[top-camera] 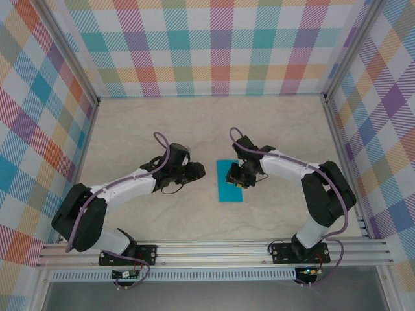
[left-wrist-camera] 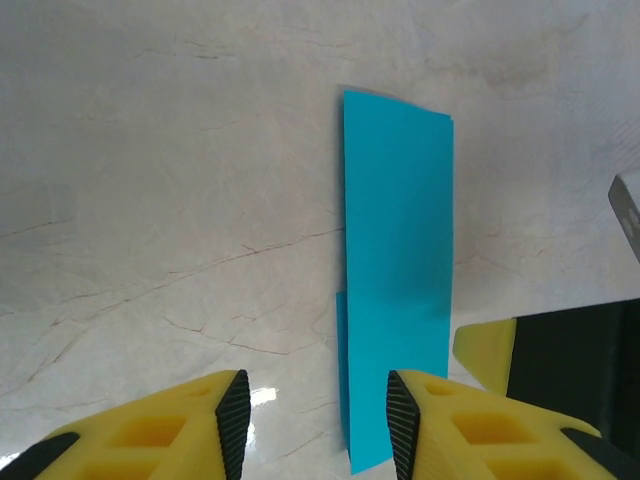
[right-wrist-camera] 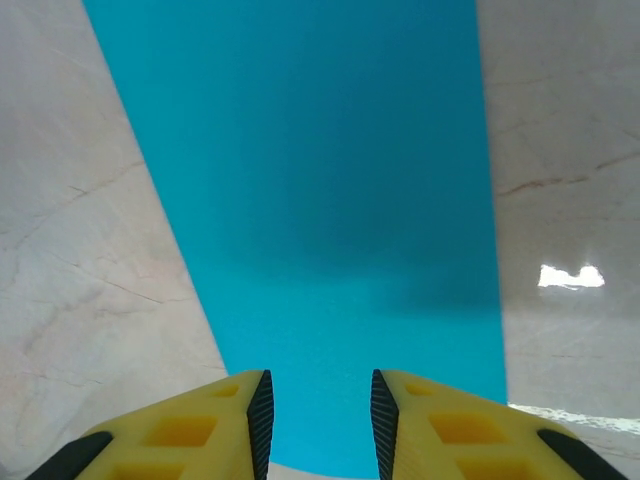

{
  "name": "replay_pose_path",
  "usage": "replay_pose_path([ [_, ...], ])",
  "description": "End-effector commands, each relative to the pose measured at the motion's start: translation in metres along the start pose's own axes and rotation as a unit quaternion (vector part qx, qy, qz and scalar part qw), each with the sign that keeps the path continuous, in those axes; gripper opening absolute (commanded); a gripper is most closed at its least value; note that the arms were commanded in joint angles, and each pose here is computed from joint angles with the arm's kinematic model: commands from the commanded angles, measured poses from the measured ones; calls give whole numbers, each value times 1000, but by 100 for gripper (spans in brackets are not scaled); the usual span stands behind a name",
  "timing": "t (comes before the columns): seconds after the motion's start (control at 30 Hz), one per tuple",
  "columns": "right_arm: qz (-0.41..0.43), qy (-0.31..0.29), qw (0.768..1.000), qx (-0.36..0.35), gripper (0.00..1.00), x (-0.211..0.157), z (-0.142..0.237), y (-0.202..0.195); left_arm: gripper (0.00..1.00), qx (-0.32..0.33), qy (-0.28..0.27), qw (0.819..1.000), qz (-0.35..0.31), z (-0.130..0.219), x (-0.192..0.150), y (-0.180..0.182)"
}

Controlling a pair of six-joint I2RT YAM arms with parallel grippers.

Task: Fold a paper plane with a square sheet of paper (pick it up from the middle)
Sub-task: Third fold the triangle at the center of the table.

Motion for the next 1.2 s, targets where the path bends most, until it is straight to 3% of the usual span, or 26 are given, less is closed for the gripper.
replay_pose_path([
  [0.0,-4,-13,999,30,33,-6,-6,-2,41,-22,16,1000,-13,-9,0,-16],
  [0.37,-39,-18,996,83,31,-23,-24,-1,36,-29,51,998,0,-36,-2,-26],
  [0.73,-29,-86,994,68,35,-25,20,-14,27,-37,106,994,-17,-67,-16,-43],
  [1.17,-41,-59,993,96,40,-33,3,-31,20,16,121,992,-15,-100,-22,-20],
])
Point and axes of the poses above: each hand's point on the last joint's axis, 136 mm out from that joint toward the fingers, its own z axis back along the fingers, its own y axis along the line the jaws close on, x = y × z, the point moved 7 cm from there along z, back along the fingers, and after that the axes turned 14 degrees about z, right-handed, at the moved point
